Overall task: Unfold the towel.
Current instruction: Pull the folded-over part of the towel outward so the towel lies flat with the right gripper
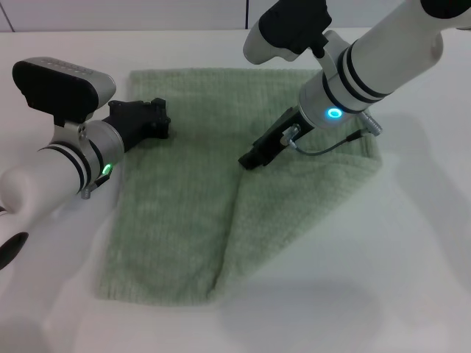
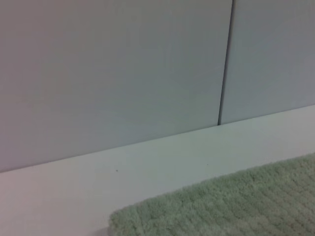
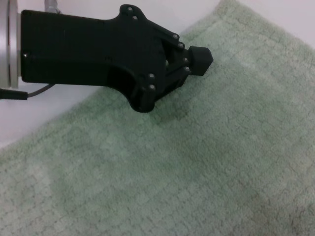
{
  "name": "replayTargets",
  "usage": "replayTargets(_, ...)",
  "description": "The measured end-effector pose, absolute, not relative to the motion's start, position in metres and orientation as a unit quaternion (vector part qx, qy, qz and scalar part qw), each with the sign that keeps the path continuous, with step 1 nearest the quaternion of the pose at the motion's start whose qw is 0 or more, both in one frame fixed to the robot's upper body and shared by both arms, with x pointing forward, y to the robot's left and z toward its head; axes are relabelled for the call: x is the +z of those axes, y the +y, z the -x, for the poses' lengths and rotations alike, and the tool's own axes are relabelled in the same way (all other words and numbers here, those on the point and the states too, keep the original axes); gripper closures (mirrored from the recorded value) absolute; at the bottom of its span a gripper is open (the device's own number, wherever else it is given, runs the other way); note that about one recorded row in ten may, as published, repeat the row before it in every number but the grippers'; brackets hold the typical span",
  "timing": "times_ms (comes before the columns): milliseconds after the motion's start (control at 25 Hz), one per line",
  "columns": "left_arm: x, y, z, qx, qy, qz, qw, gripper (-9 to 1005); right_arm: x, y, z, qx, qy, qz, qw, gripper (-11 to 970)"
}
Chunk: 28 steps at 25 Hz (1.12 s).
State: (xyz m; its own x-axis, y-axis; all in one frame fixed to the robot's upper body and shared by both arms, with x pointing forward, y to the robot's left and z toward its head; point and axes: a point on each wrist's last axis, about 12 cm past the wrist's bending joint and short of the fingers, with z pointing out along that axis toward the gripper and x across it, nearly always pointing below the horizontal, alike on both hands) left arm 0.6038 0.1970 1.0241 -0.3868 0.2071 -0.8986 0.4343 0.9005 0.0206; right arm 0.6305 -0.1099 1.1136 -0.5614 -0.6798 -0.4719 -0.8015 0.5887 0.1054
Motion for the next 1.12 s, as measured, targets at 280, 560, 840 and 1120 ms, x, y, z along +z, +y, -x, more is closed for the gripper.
replayTargets(280,1.0246,0.1971,-0.6044,-0.109,0.825,-0.194,0.519,998,1.1150,-0.1094,-0.6313,0.153,0.869,0.429,0.193,658)
replayTargets(560,1.0254,0.1972,-0.6052,-0.109,0.825,-0.193,0.520,998,1.1169,-0.1083,-0.6298,0.148,0.864,0.443,0.189,922)
replayTargets(840,1.0249,0.1977,-0.6055,-0.106,0.826,-0.195,0.519,998,1.1188,-0.1076,-0.6294,0.150,0.862,0.446,0.192,946)
replayTargets(1120,1.0233,0.1994,-0.6045,-0.105,0.828,-0.192,0.516,998,1.1190,-0.1082,-0.6289,0.151,0.861,0.446,0.193,946)
